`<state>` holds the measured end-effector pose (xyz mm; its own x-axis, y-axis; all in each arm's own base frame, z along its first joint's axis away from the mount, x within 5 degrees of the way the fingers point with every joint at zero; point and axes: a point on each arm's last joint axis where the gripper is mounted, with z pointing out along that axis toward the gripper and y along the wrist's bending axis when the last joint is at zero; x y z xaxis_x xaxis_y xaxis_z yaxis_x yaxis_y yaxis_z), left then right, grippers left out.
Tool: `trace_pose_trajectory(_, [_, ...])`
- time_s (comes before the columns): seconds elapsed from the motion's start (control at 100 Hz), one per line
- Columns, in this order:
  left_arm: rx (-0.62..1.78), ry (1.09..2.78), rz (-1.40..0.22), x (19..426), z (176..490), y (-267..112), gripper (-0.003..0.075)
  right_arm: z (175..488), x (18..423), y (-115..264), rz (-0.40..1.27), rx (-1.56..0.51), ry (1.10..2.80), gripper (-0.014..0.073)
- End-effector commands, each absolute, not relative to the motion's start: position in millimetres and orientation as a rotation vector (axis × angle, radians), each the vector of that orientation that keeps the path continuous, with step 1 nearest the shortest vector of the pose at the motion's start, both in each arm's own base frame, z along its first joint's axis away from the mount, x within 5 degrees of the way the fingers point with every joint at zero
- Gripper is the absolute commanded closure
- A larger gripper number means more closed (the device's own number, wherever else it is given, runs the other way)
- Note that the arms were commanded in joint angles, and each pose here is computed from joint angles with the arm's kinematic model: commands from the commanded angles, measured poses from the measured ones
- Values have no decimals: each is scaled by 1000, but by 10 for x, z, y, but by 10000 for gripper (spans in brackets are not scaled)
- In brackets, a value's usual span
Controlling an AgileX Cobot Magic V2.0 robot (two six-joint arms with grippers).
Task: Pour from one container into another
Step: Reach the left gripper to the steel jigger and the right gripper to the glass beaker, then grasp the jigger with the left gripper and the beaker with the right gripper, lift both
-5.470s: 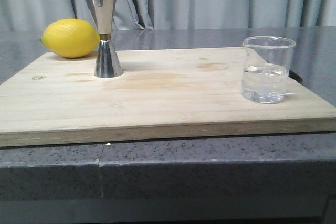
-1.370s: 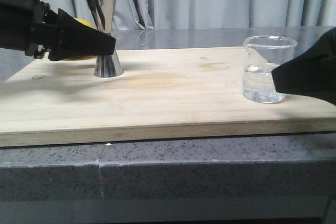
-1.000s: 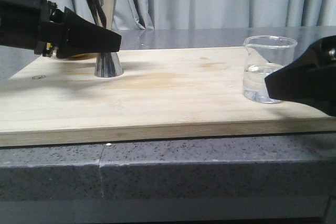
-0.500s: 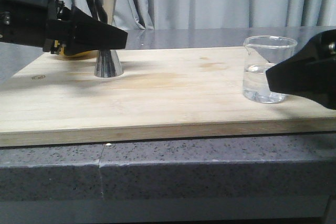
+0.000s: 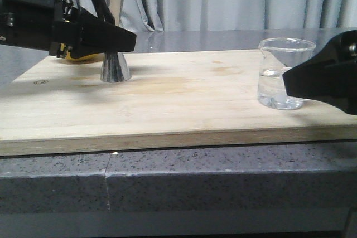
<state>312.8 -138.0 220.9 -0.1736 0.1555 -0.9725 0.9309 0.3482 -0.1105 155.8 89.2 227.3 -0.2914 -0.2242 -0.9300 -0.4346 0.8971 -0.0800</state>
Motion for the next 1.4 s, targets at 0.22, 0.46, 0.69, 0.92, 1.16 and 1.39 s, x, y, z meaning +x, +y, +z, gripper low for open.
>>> trace_pose_trajectory(0.22, [941, 1471, -1003, 3121, 2496, -1422, 539, 2412, 1612, 886, 185, -459, 1793, 102])
trace_pose_trajectory(0.46, [941, 1471, -1003, 3121, 2496, -1422, 627, 2412, 1612, 886, 186, -457, 1793, 102])
trace_pose_trajectory(0.69, [945, 1456, -1020, 3108, 2508, -1427, 681, 2412, 1612, 886, 186, -457, 1793, 102])
trace_pose_trajectory(0.92, [955, 1416, -1060, 3079, 2540, -1438, 715, 2412, 1612, 886, 187, -456, 1794, 102])
trace_pose_trajectory(1.16, [965, 1375, -1082, 3079, 2600, -1449, 715, 2414, 1613, 886, 185, -458, 1790, 102])
trace_pose_trajectory(1.39, [977, 1343, -1084, 3103, 2674, -1459, 734, 2421, 1616, 882, 182, -451, 1784, 102])
